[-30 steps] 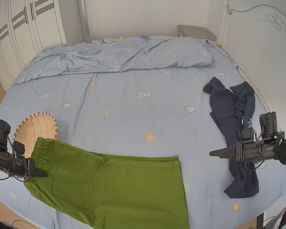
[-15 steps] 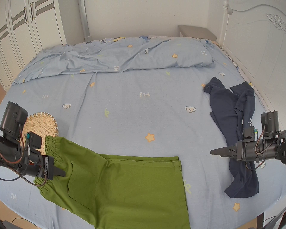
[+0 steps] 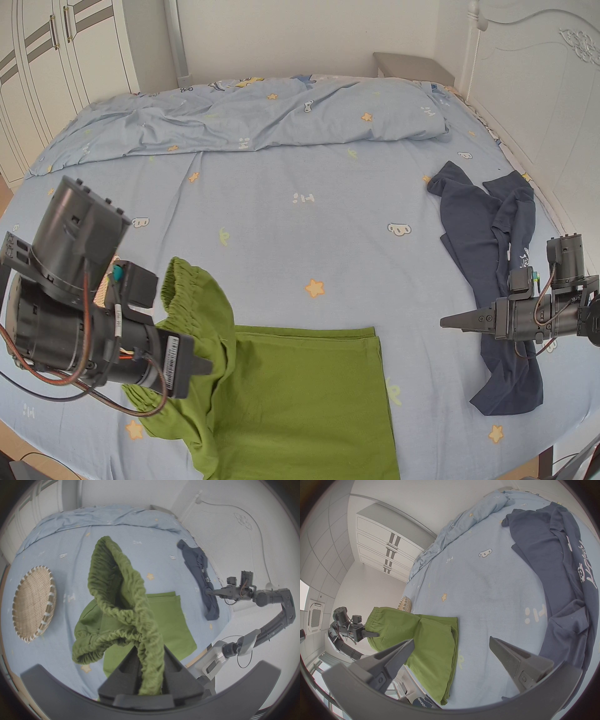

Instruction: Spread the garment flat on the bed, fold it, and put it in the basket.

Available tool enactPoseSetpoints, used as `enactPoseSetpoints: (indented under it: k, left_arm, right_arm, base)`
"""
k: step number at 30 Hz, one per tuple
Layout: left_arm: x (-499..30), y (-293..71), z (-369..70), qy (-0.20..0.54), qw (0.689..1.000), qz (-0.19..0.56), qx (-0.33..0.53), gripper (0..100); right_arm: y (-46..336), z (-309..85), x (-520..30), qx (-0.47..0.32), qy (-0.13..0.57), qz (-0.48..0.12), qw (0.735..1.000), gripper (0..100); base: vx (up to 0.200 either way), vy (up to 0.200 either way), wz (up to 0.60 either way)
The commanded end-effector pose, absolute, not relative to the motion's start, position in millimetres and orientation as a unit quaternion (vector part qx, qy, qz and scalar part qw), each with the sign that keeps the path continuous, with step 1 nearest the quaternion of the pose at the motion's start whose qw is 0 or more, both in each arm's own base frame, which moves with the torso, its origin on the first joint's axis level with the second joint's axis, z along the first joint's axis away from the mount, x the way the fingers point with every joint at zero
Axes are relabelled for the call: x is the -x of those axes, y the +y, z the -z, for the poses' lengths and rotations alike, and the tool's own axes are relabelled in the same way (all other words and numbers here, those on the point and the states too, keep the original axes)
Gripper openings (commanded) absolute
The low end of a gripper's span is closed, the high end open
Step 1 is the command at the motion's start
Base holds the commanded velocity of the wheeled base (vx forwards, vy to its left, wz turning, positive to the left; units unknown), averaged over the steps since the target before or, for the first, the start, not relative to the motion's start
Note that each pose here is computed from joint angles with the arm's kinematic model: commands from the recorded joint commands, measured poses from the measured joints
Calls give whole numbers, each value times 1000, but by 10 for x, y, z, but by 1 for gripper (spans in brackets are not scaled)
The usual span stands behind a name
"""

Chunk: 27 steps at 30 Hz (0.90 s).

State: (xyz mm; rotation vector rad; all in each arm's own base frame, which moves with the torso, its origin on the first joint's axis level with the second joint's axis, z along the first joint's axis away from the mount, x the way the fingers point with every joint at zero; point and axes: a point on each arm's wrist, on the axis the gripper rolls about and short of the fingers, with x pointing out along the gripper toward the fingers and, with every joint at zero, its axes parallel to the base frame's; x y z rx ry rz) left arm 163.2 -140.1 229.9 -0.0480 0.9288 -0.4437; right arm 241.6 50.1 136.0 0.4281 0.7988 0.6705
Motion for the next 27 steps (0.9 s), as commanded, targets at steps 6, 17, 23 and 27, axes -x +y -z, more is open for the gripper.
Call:
enactPoseSetpoints:
  k: [6,17,23,27]
  left_arm:
    - [-1725,-1999,-2108,469,847,249,-1,0]
    - [-1565,-2462,-1891,462,851,250,-12,0]
    - [-1573,-2588,-1779,459,850,258,-15,0]
    - [-1591,-2618,-1758,456,851,260,-12,0]
  right_arm:
    - [499,-1353,-2408,-203,380,-316,845,100]
    - [490,-1322,-2402,-202,384,-315,844,100]
    - [505,-1318,-2401,-201,385,-317,843,100]
    - [505,-1322,-2399,-201,384,-317,843,100]
  base:
    - [0,0,0]
    - [0,0,0]
    - [0,0,0]
    - [0,0,0]
